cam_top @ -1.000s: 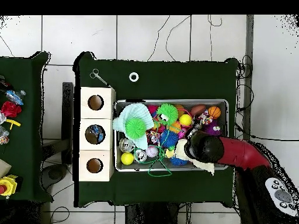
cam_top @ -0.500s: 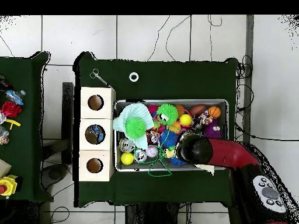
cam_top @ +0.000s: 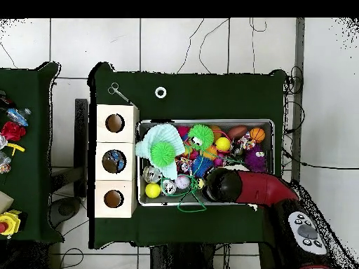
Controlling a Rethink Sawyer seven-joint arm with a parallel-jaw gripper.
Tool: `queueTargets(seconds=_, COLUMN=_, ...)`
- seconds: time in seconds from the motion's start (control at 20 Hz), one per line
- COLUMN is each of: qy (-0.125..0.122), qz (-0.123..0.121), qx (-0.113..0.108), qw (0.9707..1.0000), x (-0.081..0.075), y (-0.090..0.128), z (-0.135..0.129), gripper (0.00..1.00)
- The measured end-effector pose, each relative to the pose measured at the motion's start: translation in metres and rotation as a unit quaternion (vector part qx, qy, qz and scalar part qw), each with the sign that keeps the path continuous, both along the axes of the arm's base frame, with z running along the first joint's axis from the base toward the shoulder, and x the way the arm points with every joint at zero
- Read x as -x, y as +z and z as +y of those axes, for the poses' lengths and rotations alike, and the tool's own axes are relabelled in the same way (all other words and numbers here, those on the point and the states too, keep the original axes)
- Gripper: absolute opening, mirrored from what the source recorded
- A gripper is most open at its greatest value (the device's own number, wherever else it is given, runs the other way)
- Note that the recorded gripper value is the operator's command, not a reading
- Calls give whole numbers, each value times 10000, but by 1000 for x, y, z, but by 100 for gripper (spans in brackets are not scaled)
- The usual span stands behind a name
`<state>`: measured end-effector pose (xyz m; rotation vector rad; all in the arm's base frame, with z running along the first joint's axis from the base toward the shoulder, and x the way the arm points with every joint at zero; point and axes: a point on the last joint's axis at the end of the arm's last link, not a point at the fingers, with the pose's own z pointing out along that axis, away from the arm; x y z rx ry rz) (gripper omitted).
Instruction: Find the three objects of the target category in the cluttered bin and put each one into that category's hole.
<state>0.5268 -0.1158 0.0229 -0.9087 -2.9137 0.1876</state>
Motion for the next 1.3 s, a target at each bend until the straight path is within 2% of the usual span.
queueTargets(seconds=0.2, qy=2, qz=211, qx=105, qw=9997, x=10, y=1, z=-1, gripper=100)
queueTargets(seconds=0.35, qy=-13, qz=461, qx=220, qw=9987, x=22, y=2, z=-4, gripper=100)
queueTargets(seconds=0.7, qy=-5, qz=692, qx=418, qw=9967, x=34, y=-1, z=-10, gripper=100)
queueTargets(seconds=1.05, qy=-13, qz=663, qx=457, qw=9967, x=26, y=-11, z=-17, gripper=100)
queueTargets(seconds=1.2, qy=-6, qz=534, qx=493, qw=9974, x=17, y=-14, z=-22, gripper=100)
queueTargets(seconds=1.3, qy=12, qz=307, qx=544, qw=9980, x=5, y=-16, z=-28, gripper=100)
